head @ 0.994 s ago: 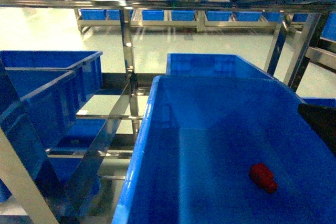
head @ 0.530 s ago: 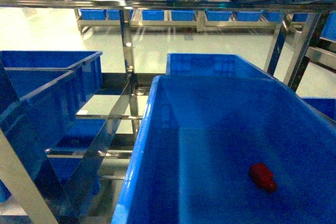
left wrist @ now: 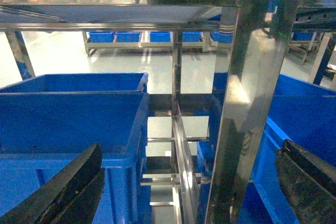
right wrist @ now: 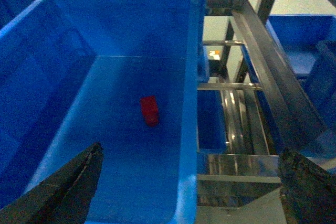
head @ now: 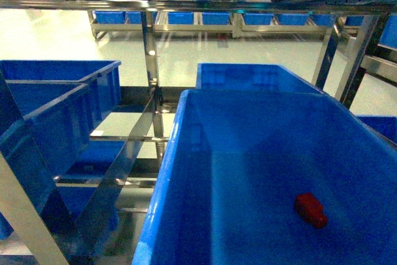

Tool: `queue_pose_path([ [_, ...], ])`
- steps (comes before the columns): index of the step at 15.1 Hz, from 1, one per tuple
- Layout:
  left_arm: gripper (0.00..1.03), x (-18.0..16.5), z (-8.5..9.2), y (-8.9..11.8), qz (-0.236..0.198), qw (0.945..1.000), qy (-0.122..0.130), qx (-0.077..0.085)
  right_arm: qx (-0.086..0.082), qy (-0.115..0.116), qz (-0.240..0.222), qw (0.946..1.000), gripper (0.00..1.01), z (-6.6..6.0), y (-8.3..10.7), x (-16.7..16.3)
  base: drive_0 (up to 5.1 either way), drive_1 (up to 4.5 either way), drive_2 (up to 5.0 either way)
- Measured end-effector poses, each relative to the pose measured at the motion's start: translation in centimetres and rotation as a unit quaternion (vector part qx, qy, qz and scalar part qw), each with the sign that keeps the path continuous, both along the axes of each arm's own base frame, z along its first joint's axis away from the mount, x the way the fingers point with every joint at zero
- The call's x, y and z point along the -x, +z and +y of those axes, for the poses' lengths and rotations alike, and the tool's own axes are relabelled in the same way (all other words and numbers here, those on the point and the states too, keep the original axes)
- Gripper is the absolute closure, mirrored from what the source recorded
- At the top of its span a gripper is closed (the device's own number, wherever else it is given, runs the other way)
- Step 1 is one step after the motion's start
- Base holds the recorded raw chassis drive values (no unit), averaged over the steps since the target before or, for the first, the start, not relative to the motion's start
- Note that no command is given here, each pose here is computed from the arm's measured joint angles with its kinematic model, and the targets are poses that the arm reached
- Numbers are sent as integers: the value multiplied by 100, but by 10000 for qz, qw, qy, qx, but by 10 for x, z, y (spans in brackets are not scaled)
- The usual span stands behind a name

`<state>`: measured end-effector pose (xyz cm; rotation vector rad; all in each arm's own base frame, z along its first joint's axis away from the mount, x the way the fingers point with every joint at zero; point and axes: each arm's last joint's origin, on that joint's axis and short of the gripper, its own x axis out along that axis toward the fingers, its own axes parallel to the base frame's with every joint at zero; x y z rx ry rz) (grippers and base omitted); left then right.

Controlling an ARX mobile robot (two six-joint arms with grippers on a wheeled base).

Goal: Pick red block from blue box to shelf

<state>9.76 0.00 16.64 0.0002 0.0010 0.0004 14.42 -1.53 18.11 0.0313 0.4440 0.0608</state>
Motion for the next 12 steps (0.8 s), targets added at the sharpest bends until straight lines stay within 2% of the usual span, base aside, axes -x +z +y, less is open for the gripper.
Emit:
queue_pose_path([
  [1, 5, 0, 0, 0, 0, 10000, 0, 0, -59, 31, -292, 9996, 5, 1, 2, -2, 0, 0, 0],
  [2, 5, 0, 0, 0, 0, 10000, 6, 2, 156, -234, -1347, 9905, 18, 2, 1, 0, 0, 0, 0],
  [3, 5, 0, 0, 0, 4, 10000, -6, -2, 197, -254, -1838, 9824, 29, 5, -4, 5, 0, 0, 0],
  [4, 5, 0, 0, 0, 0, 10000, -2, 0, 228, -342, -2115, 9765, 41, 11, -3, 9, 0, 0, 0],
  [5, 5, 0, 0, 0, 2, 10000, -4, 0, 187, -187, -2199, 9752, 54, 16, -1, 11, 0, 0, 0],
  [8, 5, 0, 0, 0, 2, 10000, 0, 0, 207, -292, -2208, 9747, 91, 15, -7, 19, 0, 0, 0],
  [9, 5, 0, 0, 0, 2, 10000, -4, -2, 202, -296, -2252, 9737, 100, 15, -10, 20, 0, 0, 0],
  [12, 5, 0, 0, 0, 2, 10000, -2, 0, 190, -299, -2293, 9727, 100, 15, -9, 26, 0, 0, 0],
])
